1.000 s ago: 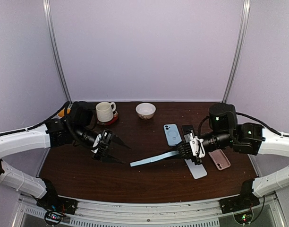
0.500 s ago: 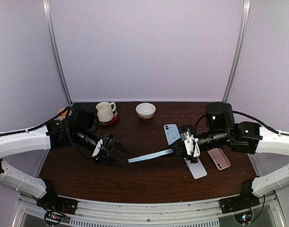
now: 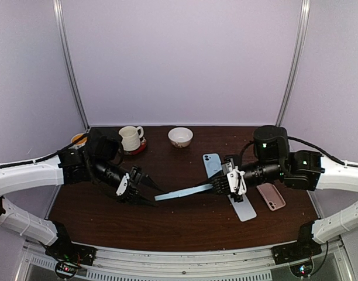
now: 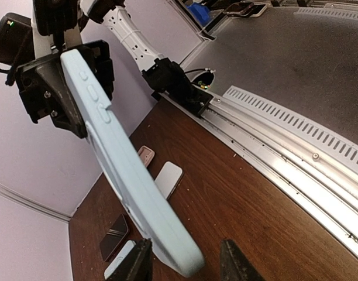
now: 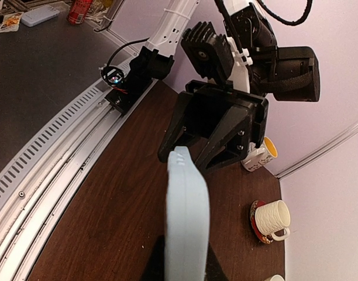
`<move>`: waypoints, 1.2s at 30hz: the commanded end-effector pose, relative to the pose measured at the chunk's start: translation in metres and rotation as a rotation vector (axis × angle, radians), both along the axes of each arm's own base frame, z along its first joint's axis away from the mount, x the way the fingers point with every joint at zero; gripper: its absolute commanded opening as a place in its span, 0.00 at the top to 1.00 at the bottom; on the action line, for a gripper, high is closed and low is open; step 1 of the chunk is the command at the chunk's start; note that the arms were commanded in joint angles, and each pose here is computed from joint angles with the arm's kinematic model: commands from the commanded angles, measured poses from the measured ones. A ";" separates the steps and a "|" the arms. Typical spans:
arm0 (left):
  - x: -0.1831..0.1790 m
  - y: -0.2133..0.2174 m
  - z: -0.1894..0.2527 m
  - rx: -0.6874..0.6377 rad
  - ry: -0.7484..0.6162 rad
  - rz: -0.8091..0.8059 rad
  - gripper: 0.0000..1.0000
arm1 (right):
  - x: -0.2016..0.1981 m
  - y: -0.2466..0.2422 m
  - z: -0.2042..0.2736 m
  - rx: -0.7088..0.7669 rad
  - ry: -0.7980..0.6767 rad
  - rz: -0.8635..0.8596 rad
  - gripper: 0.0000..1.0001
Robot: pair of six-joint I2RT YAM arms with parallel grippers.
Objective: Take the phone out of the phone case
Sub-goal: Remove the top left corner of the phone from the phone case.
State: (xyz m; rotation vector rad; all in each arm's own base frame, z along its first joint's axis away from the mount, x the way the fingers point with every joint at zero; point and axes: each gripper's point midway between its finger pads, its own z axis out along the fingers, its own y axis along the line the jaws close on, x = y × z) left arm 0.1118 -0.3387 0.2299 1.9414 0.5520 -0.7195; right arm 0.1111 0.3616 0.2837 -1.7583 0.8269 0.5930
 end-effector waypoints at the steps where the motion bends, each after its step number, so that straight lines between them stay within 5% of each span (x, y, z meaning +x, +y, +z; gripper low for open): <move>1: -0.002 -0.001 -0.004 0.017 0.015 -0.007 0.60 | -0.002 0.008 0.044 0.128 -0.078 0.011 1.00; 36: -0.013 0.001 -0.009 0.043 0.000 -0.050 0.81 | -0.004 0.016 0.036 0.084 -0.148 0.034 1.00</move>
